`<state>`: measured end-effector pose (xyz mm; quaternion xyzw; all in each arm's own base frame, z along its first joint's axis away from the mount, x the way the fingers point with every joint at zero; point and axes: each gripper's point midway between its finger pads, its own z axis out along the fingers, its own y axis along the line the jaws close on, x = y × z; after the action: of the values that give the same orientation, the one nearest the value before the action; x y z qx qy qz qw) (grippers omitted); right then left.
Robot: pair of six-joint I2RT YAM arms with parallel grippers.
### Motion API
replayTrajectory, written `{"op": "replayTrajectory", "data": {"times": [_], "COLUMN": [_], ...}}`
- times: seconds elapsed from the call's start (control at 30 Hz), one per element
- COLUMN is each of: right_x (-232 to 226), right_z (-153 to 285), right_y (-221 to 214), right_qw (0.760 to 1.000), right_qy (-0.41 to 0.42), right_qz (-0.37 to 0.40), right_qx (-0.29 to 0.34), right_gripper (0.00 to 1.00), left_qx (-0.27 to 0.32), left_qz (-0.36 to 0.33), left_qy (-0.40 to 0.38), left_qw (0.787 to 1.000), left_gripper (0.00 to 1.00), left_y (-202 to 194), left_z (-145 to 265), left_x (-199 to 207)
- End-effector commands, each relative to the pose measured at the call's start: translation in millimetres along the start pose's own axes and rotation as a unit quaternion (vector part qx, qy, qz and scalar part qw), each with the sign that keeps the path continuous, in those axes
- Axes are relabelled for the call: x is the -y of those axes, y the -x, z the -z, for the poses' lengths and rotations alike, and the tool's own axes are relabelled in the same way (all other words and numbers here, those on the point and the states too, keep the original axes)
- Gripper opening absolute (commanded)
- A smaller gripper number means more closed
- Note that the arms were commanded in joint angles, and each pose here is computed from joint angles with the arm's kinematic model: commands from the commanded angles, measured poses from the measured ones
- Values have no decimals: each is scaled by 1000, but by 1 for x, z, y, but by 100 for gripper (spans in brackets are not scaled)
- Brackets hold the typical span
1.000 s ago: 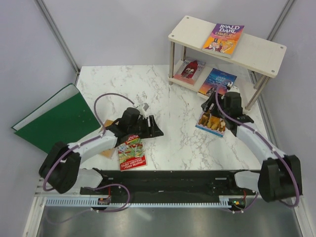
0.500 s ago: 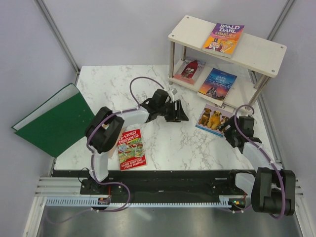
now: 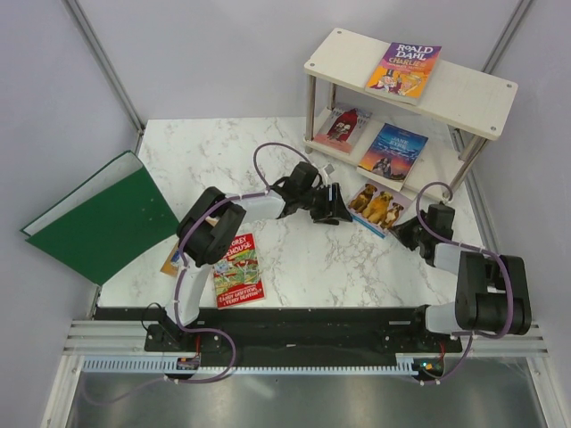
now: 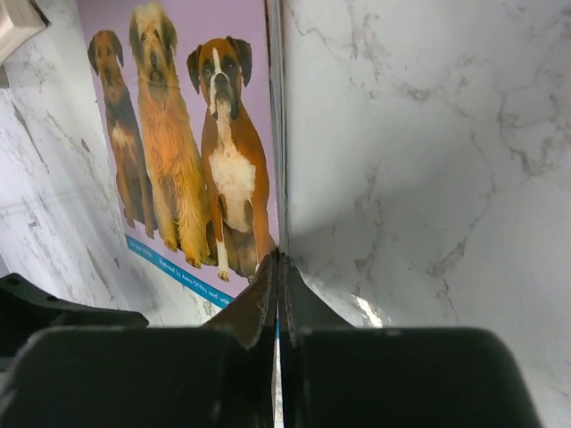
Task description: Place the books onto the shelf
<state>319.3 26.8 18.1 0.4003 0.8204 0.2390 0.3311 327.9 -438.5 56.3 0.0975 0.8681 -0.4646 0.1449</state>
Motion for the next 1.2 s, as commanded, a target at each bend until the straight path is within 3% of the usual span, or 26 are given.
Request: {"op": "replayTrajectory", "data": {"times": [0.0, 0.43, 0.53, 0.57, 0.67, 0.7, 0.77, 0.8, 0.87, 0.93, 1.17], "right_x": [5, -30, -11, -4, 9, 10, 12, 12, 10, 13, 16], "right_z": [8, 59, 66, 65, 58, 53, 48, 43, 37, 30, 1], "right_y": [-14, -42, -53, -55, -55, -50, -45, -41, -30, -22, -14], "right_qw": [1000, 988, 990, 991, 994, 995, 997, 997, 998, 999, 1000], "right_qy": [16, 101, 67, 55, 27, 24, 15, 10, 1, -11, -17], "right_qz": [13, 77, 79, 78, 61, 58, 45, 44, 42, 39, 5], "right_qx": [-11, -83, -99, -98, -87, -76, -65, -60, -41, -29, -22], "right_gripper": [0, 0, 0, 5, 39, 46, 62, 65, 76, 79, 81], "left_qx": [4, 42, 40, 45, 59, 74, 80, 77, 82, 64, 30], "left_qz": [-17, -80, -70, -70, -77, -90, -99, -93, -111, -121, -166], "left_qy": [-5, 68, 78, 78, 71, 57, 58, 71, 78, 117, 142], "left_qw": [1000, 994, 994, 993, 993, 991, 990, 990, 987, 984, 975], "left_gripper": [66, 66, 67, 67, 65, 52, 10, 2, 2, 2, 2], "left_y": [3, 15, 13, 17, 25, 35, 44, 51, 66, 60, 30], "left_z": [12, 63, 73, 76, 73, 71, 65, 59, 50, 35, -13], "left_x": [14, 4, -10, -12, -12, -3, 0, -2, 11, -4, 9]}}
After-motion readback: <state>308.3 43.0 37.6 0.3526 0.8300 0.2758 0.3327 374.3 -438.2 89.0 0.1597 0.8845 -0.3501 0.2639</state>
